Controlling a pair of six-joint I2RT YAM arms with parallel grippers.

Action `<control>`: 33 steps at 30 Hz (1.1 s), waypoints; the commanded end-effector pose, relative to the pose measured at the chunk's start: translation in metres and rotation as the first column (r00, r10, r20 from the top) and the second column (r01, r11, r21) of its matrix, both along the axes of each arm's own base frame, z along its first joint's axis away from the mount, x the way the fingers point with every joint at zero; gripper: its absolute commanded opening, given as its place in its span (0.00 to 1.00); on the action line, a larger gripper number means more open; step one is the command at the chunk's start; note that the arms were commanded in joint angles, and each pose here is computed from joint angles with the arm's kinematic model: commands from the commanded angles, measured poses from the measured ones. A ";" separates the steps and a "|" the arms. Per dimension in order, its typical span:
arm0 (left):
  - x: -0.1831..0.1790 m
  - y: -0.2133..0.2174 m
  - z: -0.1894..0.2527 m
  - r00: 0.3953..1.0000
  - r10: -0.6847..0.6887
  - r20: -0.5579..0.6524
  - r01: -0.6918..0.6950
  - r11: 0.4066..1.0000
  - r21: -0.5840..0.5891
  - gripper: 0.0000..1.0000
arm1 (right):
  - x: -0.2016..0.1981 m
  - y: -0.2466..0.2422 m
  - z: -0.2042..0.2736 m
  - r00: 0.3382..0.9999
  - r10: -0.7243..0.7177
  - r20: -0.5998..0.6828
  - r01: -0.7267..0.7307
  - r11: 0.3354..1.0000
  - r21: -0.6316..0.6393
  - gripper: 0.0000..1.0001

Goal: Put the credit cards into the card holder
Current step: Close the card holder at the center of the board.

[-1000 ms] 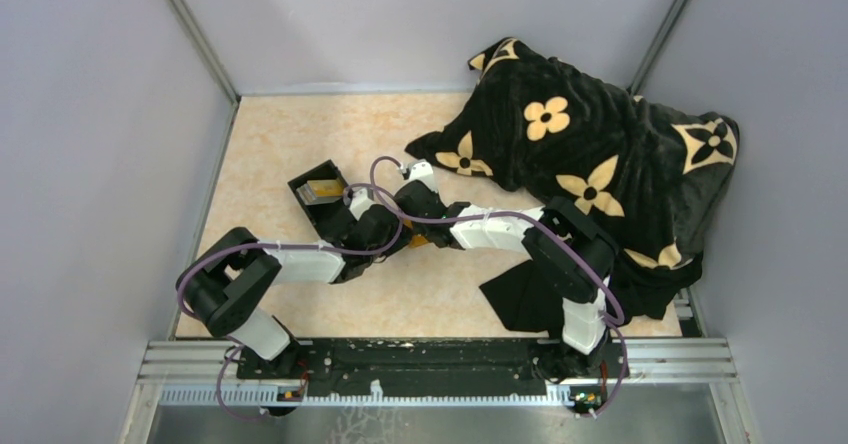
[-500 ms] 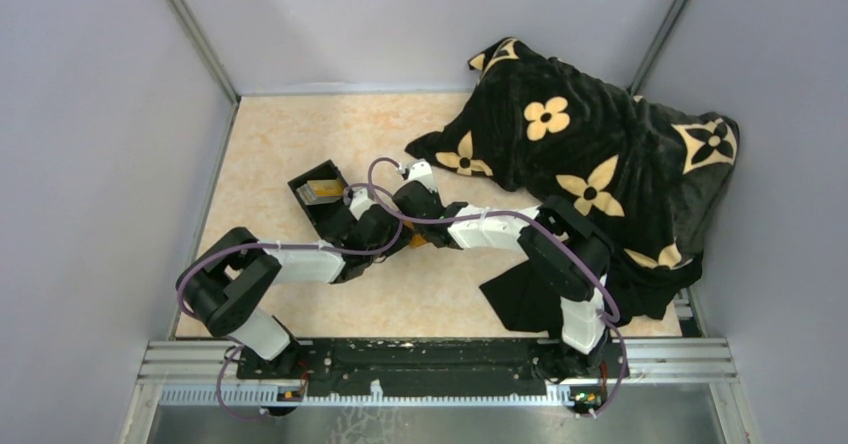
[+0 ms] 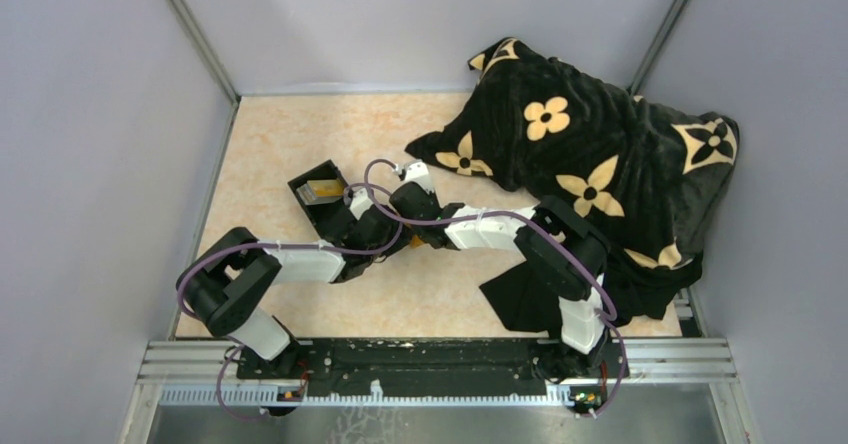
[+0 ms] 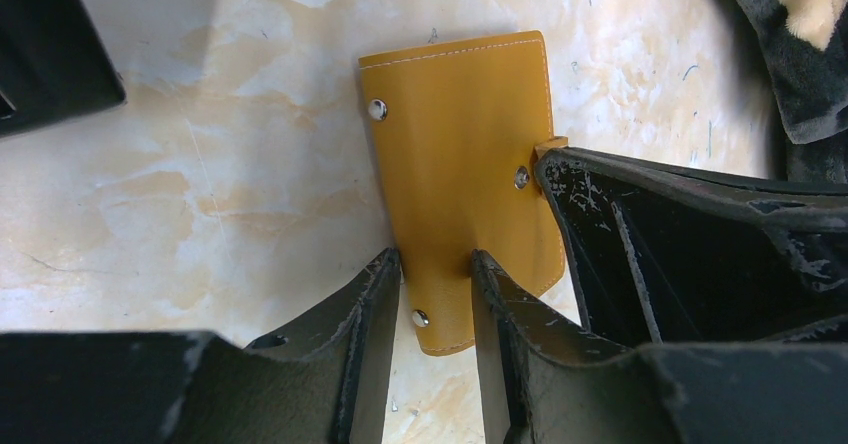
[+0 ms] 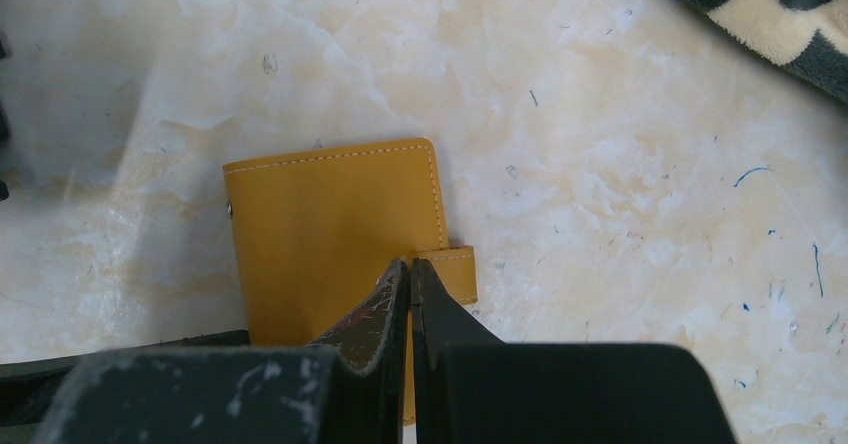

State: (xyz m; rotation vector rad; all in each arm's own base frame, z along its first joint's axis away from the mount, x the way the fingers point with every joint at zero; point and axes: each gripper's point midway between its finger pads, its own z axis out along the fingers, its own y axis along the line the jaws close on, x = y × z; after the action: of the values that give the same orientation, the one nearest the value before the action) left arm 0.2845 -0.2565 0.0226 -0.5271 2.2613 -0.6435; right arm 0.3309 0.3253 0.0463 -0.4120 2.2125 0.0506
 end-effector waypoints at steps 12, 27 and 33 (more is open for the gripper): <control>-0.073 0.052 -0.082 0.947 -0.027 -0.319 0.107 0.966 0.236 0.41 | -0.010 0.022 0.005 0.999 0.047 -0.007 -0.046 0.998 0.036 0.00; -0.073 0.051 -0.084 0.946 -0.027 -0.322 0.107 0.966 0.234 0.41 | -0.016 0.027 0.005 0.998 0.060 -0.009 -0.060 0.998 0.036 0.00; -0.073 0.051 -0.085 0.946 -0.027 -0.322 0.107 0.967 0.232 0.41 | -0.017 0.029 0.003 0.998 0.066 -0.013 -0.066 0.997 0.030 0.00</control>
State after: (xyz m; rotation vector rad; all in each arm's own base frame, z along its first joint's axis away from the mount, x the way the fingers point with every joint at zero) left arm 0.2846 -0.2563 0.0201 -0.5275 2.2649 -0.6385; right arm 0.3267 0.3297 0.0466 -0.4247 2.2069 0.0549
